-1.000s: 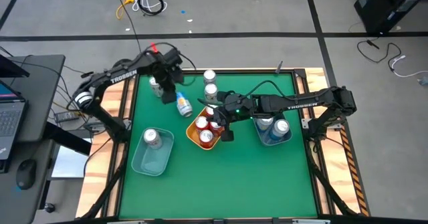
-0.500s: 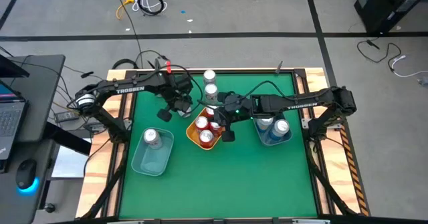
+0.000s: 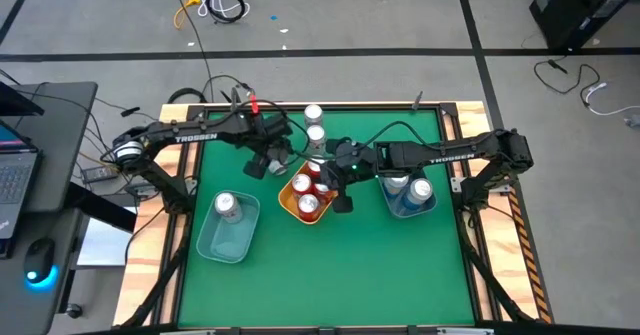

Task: Sort soda cans
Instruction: Put the blue and white soda can into the blue bin

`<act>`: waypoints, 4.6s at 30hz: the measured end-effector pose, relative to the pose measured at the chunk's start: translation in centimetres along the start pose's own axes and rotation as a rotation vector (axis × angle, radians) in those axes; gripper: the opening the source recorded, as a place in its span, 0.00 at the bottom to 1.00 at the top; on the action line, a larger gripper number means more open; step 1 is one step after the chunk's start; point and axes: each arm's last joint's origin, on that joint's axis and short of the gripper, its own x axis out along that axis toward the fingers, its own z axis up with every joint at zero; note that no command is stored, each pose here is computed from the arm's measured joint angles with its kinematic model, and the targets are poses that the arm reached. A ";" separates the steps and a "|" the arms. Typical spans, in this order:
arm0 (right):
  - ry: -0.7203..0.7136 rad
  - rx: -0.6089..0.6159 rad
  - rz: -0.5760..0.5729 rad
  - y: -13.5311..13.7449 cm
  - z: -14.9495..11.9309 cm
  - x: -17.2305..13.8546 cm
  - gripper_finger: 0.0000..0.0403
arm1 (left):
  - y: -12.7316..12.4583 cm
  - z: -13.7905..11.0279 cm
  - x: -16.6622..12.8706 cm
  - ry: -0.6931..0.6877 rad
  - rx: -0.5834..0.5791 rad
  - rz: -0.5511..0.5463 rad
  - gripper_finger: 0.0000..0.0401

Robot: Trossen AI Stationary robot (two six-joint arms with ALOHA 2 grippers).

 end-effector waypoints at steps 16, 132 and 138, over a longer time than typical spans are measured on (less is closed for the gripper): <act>0.034 0.000 0.014 0.1 -0.3 0.0 0.00 | -0.3 0.5 3.2 0.112 0.113 -0.071 0.66; 0.222 0.268 -0.113 -6.8 1.8 20.2 0.89 | -8.6 -12.5 -18.3 -0.983 -0.714 0.358 0.00; 0.229 0.276 -0.068 -6.7 0.8 20.9 0.88 | -8.7 -12.5 -18.3 -0.982 -0.714 0.357 0.00</act>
